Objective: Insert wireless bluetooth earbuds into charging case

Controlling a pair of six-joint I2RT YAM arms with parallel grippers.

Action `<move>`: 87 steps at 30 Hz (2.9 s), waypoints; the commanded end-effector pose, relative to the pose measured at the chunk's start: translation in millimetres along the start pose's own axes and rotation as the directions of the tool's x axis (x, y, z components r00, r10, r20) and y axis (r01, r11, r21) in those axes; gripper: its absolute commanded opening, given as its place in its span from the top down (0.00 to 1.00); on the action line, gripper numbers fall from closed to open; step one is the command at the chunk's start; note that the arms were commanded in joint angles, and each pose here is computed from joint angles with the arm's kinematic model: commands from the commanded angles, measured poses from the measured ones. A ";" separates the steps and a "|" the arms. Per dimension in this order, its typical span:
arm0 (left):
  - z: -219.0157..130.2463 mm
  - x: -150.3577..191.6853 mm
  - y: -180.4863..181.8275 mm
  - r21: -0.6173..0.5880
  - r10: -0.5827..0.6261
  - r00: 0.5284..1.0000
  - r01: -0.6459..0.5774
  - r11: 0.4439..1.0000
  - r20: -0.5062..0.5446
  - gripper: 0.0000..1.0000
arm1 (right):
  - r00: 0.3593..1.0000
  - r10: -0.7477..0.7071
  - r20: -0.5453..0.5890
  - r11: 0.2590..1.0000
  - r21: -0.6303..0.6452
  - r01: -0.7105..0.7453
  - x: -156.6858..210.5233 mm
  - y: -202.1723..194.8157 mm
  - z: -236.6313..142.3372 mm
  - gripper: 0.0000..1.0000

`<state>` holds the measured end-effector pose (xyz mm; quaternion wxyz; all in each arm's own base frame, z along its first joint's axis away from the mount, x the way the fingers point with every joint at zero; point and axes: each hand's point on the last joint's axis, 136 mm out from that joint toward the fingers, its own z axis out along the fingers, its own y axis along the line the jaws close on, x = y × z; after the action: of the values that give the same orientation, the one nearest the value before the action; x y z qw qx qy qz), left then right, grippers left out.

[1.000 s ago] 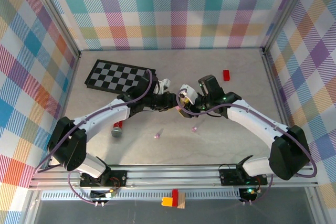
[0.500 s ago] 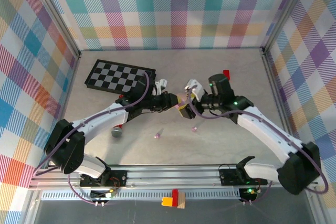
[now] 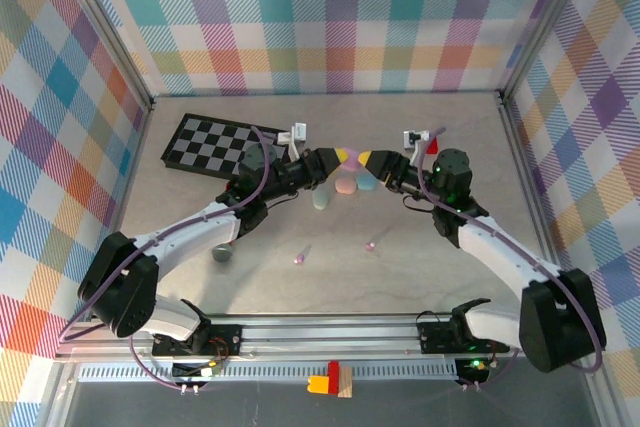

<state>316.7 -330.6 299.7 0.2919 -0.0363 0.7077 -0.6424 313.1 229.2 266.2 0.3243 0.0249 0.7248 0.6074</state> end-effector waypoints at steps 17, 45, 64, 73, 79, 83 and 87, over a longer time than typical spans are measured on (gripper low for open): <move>1.3 -9.3 -31.7 0.161 -0.005 0.999 -0.003 0.987 0.049 0.90 | 0.986 0.162 -0.048 0.947 -0.273 -0.169 -3.9 47.9 10.1 0.74; -37.5 33.1 -42.7 0.148 0.938 0.203 -0.975 0.167 0.281 0.07 | 0.887 0.273 -0.372 0.916 -0.182 -0.358 14.0 73.1 7.7 0.96; -20.1 27.5 -52.1 0.246 0.874 0.354 -0.927 0.282 0.333 0.35 | 0.886 0.214 -0.412 0.922 -0.214 -0.322 20.4 93.2 -3.0 0.98; -15.3 25.3 -54.1 0.265 0.857 0.375 -0.919 0.293 0.353 0.47 | 0.885 0.213 -0.415 0.922 -0.215 -0.322 22.7 93.5 -1.0 0.99; -14.8 27.6 -53.2 0.277 0.859 0.375 -0.917 0.288 0.348 0.57 | 0.883 0.215 -0.417 0.921 -0.213 -0.325 22.8 93.0 0.2 1.00; -15.9 28.8 -54.6 0.286 0.859 0.378 -0.914 0.286 0.347 0.63 | 0.879 0.223 -0.421 0.921 -0.205 -0.332 24.1 90.3 1.5 1.00; -17.1 31.6 -57.0 0.302 0.859 0.375 -0.913 0.276 0.348 0.68 | 0.879 0.226 -0.420 0.921 -0.200 -0.333 24.0 90.2 2.4 0.98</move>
<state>275.9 -339.2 318.4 0.6240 0.3746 0.4666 -0.5025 266.3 263.4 324.4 0.0644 -0.0134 0.6811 0.7292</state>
